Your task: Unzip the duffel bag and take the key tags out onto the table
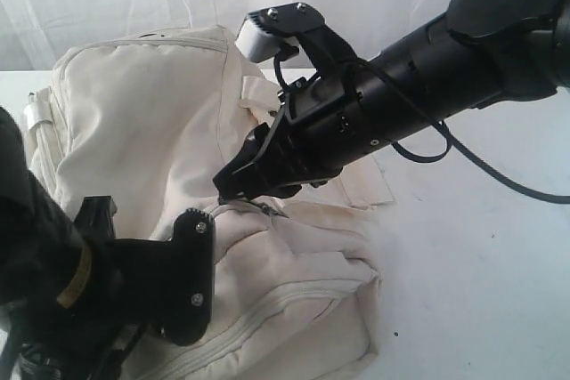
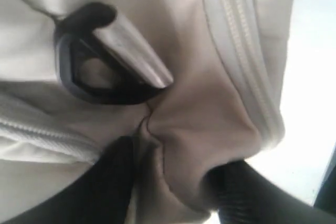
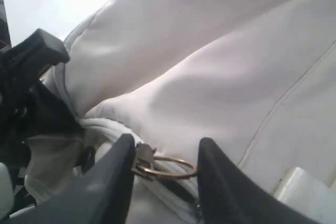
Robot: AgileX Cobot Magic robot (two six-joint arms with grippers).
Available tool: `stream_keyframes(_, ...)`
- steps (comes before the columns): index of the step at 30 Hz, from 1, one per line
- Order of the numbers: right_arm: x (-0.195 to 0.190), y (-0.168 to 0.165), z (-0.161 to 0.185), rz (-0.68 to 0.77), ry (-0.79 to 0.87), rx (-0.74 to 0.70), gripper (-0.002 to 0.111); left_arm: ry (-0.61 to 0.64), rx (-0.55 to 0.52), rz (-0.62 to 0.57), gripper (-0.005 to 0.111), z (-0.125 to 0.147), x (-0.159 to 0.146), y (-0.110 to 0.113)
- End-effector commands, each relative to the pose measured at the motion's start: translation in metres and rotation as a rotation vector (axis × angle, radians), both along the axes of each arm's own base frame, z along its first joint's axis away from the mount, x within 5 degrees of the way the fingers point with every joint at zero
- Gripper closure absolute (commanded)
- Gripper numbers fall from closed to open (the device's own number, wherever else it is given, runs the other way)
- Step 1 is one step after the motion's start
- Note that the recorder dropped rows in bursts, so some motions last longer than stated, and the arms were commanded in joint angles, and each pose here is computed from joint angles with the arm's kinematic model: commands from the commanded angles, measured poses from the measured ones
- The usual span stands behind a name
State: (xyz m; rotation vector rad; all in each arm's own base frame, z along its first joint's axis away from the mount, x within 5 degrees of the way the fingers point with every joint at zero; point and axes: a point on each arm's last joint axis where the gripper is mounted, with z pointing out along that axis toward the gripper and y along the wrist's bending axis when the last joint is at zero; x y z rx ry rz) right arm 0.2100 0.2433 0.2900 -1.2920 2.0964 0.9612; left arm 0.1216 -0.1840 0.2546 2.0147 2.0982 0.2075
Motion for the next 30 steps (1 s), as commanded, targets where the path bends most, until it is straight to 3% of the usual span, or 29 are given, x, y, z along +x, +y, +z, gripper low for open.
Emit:
stream_keyframes(1,0.000,0.000,0.008,-0.012,-0.009,0.032,0.108,0.021,-0.047,0.032,0.048,0.012,-0.010,0.012)
stream_keyframes(7,0.000,0.000,0.008,-0.010,-0.008,0.032,0.108,-0.031,-0.197,0.066,0.048,0.038,-0.020,0.027)
stream_keyframes(14,-0.002,0.000,0.008,0.001,0.001,0.029,0.108,-0.276,-0.381,0.164,0.048,0.068,-0.013,0.046)
stream_keyframes(16,-0.002,0.000,0.008,0.002,0.002,0.029,0.108,-0.332,-0.441,0.172,0.048,0.073,-0.009,0.044)
stream_keyframes(18,-0.002,0.000,0.008,0.003,0.005,0.030,0.108,-0.417,-0.567,0.120,0.048,0.067,-0.001,0.030)
stream_keyframes(20,-0.003,0.000,0.008,0.009,0.009,0.029,0.108,-0.441,-0.569,0.142,0.048,0.057,0.007,0.027)
stream_keyframes(24,-0.003,0.000,0.008,0.009,0.010,0.028,0.090,-0.424,-0.665,0.296,0.042,0.034,0.034,0.027)
stream_keyframes(30,-0.015,-0.001,0.006,0.112,0.093,0.003,0.062,-0.426,-0.574,0.355,0.041,0.031,0.034,0.039)
